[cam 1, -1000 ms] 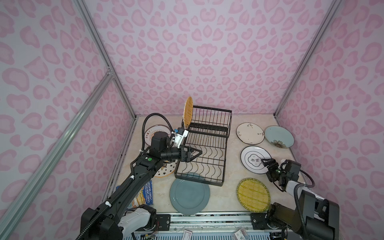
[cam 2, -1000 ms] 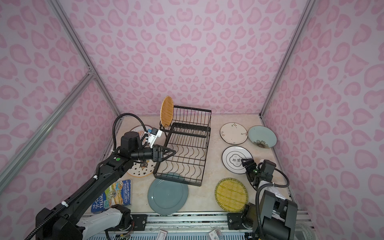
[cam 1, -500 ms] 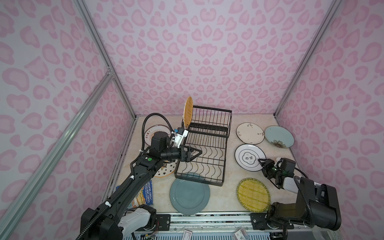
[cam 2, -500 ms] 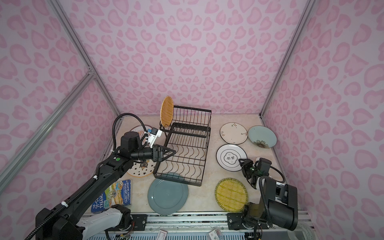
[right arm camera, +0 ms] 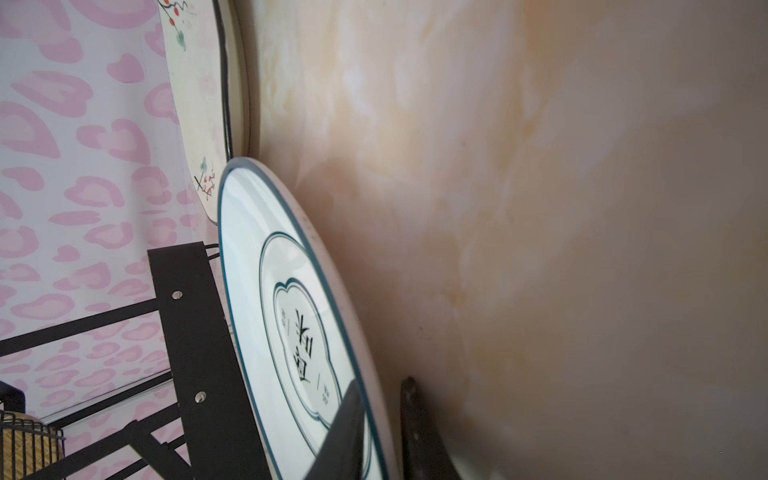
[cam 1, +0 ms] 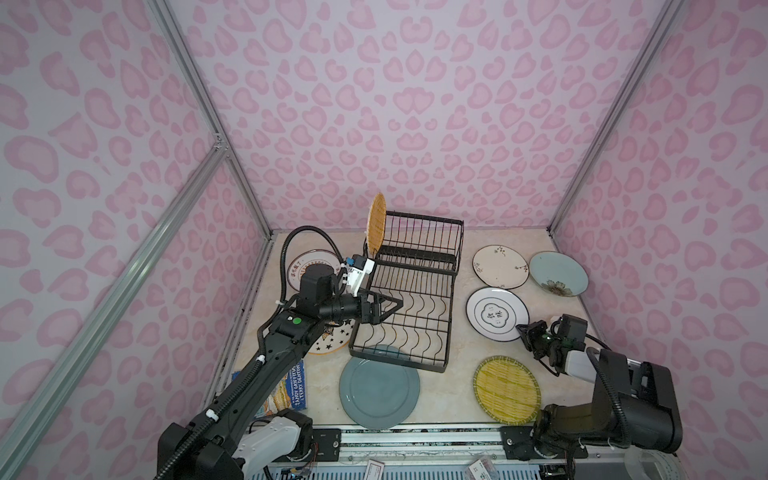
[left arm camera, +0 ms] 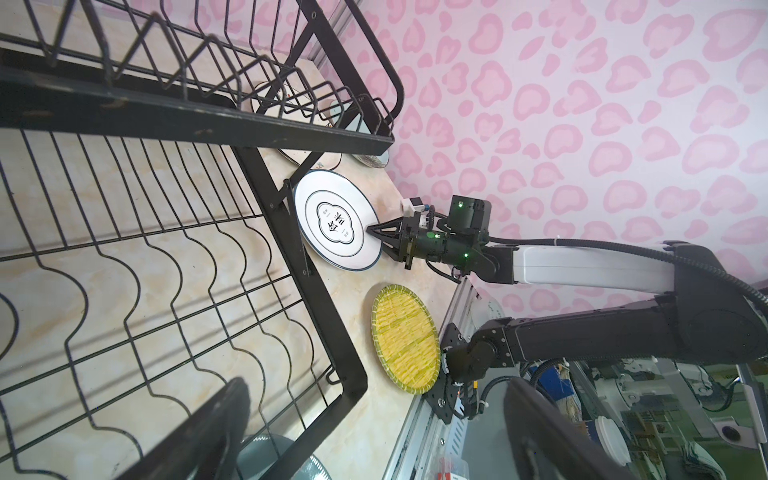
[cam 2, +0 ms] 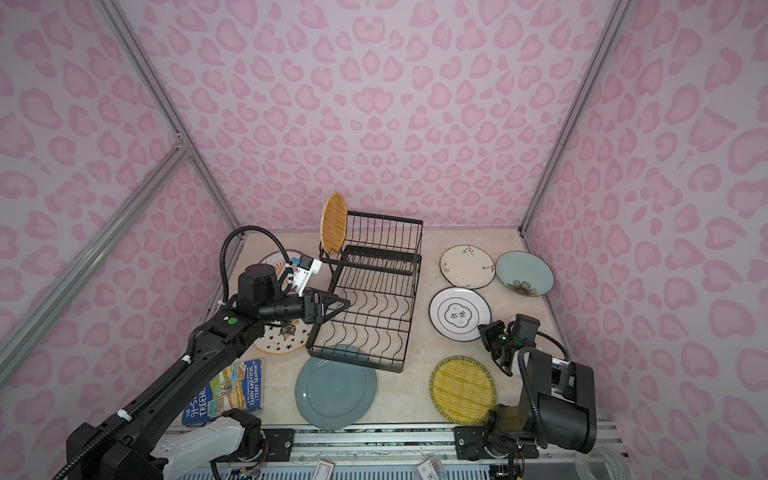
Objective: Load the plates into the dish rack
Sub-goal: 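Close the right gripper on the white text plate rim and tilt it up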
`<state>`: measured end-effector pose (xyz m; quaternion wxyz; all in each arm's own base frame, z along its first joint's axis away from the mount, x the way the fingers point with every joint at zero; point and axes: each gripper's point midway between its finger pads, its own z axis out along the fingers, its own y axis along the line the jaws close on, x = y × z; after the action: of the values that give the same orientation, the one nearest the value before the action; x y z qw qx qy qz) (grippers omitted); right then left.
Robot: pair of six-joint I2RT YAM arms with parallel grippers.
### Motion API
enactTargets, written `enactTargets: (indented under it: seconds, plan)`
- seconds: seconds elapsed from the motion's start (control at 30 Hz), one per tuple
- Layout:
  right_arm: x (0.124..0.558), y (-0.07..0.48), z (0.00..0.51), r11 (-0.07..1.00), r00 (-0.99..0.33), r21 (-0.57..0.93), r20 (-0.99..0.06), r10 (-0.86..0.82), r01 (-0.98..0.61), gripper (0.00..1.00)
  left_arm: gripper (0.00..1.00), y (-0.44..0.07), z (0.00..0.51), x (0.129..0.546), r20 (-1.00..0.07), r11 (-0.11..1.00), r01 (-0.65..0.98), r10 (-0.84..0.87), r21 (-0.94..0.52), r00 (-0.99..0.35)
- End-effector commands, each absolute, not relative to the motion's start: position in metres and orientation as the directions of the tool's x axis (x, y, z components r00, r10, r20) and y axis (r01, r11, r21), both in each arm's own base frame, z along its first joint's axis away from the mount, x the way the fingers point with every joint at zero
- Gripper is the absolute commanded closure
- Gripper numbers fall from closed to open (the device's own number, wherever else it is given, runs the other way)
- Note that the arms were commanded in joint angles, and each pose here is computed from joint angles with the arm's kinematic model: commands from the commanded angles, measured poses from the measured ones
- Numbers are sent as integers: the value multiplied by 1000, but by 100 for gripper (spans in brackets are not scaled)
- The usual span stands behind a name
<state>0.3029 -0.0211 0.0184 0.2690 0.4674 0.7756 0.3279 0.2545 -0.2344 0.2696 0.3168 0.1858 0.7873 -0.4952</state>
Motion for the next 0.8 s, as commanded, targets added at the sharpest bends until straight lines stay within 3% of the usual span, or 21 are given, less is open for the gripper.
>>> enactTargets:
  seconds: [0.0, 0.27, 0.77]
  plan:
    - [292, -19, 7, 343, -422, 725, -79, 903, 598, 85, 3, -232, 282, 257, -728, 450, 641, -31, -622, -685]
    - [298, -18, 25, 362, -429, 741, -110, 897, 566, 99, 3, -224, 274, 274, -698, 529, 555, -102, -642, -709]
    - [309, -21, 71, 433, -452, 761, -207, 868, 483, 100, 3, -215, 295, 286, -576, 514, 370, -329, -774, -748]
